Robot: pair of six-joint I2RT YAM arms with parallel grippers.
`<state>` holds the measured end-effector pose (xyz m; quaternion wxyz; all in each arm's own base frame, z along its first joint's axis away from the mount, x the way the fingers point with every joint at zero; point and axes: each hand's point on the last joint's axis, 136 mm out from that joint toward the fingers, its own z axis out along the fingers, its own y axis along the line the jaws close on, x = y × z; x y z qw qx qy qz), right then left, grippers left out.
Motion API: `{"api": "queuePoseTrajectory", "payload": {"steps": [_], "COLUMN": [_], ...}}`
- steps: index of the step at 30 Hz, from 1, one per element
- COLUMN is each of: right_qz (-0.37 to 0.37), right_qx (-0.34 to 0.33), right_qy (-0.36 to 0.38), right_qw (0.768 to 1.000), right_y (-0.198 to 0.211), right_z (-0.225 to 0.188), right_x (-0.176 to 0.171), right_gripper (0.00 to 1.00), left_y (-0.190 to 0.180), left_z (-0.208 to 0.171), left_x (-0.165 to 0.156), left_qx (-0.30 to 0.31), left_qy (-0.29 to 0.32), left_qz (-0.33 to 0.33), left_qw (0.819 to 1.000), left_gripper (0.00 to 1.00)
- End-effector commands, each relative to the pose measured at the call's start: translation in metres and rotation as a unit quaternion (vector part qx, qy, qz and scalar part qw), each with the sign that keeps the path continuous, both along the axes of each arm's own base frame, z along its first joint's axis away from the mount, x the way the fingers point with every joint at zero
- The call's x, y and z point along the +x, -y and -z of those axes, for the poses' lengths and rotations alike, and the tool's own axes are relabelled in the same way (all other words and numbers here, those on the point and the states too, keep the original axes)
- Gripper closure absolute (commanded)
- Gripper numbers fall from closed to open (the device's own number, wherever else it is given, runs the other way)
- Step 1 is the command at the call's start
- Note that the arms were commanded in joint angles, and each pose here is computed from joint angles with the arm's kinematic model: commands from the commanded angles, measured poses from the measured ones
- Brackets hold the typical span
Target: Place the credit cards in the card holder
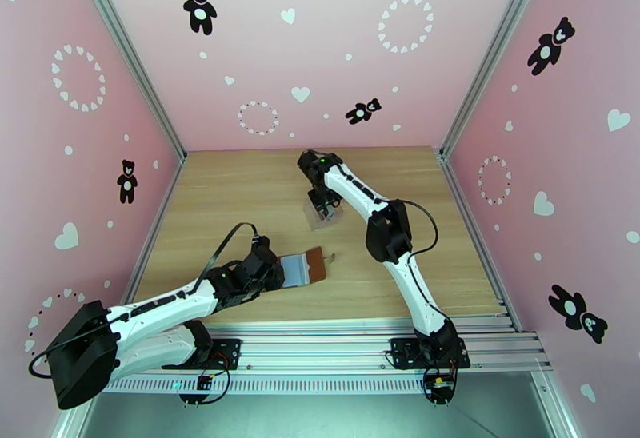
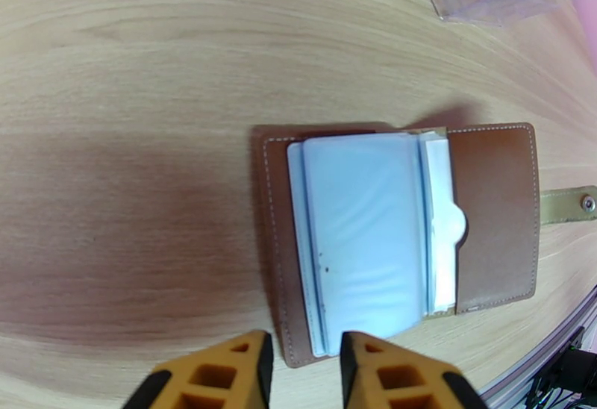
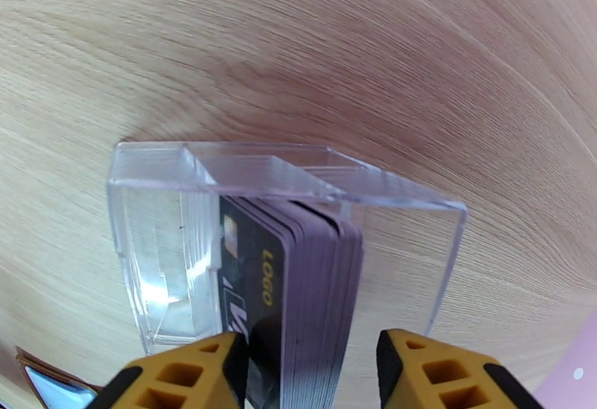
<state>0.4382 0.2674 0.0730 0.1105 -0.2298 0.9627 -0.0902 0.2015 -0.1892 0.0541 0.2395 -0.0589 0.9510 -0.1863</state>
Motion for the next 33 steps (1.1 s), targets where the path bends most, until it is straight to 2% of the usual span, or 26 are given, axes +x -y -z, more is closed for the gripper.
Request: {"api": "queuePoseTrajectory", "payload": {"steps": [1, 13, 22, 23, 25, 28, 33], "right_qz": [0.005, 0.015, 0.024, 0.024, 0.021, 0.014, 0.017], "right_qx": [-0.026, -0.02, -0.03, -0.029, -0.022, 0.003, 0.022], "right_qy": [0.017, 0.023, 0.034, 0.035, 0.03, 0.015, -0.005], "right_qw": [1.0, 0.999, 0.999, 0.999, 0.999, 1.0, 1.0], "right_y": [0.013, 0.02, 0.03, 0.031, 0.029, 0.022, 0.022], "right_z": [-0.017, -0.029, -0.037, -0.038, -0.038, -0.038, -0.031], "right_x": [0.003, 0.006, 0.011, 0.011, 0.01, 0.006, 0.005], "right_gripper": [0.49, 0.65, 0.67, 0.65, 0.53, 0.42, 0.37], "left_y": [0.0, 0.005, 0.004, 0.004, 0.005, 0.005, 0.005], "left_z": [0.003, 0.002, 0.003, 0.004, 0.003, 0.003, 0.004], "left_x": [-0.001, -0.001, 0.0, 0.0, 0.001, 0.001, 0.0], "left_qx": [-0.006, -0.016, -0.011, -0.009, -0.011, -0.01, -0.009], "left_qy": [-0.006, -0.006, -0.007, -0.008, -0.008, -0.008, -0.009], "left_qz": [-0.003, 0.001, 0.0, 0.001, 0.001, 0.002, 0.003], "left_qw": [1.0, 1.0, 1.0, 1.0, 1.0, 1.0, 1.0], "left_gripper": [0.69, 0.69, 0.69, 0.69, 0.69, 0.69, 0.69]}}
